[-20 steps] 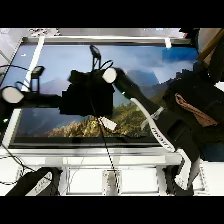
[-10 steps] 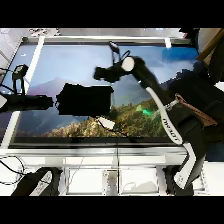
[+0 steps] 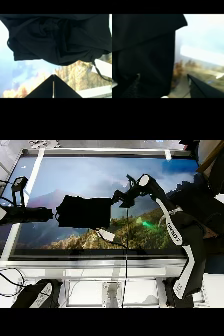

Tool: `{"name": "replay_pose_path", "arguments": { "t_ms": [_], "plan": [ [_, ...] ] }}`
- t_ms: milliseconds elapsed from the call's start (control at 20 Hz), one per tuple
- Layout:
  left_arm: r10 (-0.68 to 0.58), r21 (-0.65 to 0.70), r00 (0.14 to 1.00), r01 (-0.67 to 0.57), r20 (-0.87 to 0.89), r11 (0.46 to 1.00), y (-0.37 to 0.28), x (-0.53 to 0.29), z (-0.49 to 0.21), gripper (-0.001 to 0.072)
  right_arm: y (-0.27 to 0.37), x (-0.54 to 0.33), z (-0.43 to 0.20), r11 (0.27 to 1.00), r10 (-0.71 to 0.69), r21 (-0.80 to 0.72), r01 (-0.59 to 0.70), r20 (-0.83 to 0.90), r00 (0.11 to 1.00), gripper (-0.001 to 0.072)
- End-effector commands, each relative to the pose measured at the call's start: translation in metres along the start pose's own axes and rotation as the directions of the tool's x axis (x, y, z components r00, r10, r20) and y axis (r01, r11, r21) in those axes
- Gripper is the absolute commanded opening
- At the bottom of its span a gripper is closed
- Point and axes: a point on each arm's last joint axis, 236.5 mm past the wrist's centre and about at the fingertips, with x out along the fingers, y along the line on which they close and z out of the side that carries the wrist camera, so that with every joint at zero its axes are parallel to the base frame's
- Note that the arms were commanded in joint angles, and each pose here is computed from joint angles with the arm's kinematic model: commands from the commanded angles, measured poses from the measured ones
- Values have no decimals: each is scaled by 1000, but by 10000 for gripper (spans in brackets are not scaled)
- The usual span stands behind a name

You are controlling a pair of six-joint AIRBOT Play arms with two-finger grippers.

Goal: Fold the clothes and pants, and hang the long-sleeved shirts on hangers.

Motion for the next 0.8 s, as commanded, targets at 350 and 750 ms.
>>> {"name": "replay_pose_path", "arguments": {
  "t_ms": [350,750],
  "plan": [
    [1,-9,1000,-1,1,1000,0,0,0,7,10,85,-38,978,190,120,-170,-176,966,692],
    [1,-8,1000,-1,1,1000,0,0,0,7,63,115,-32,956,289,72,-284,-68,955,441]
  ]
}}
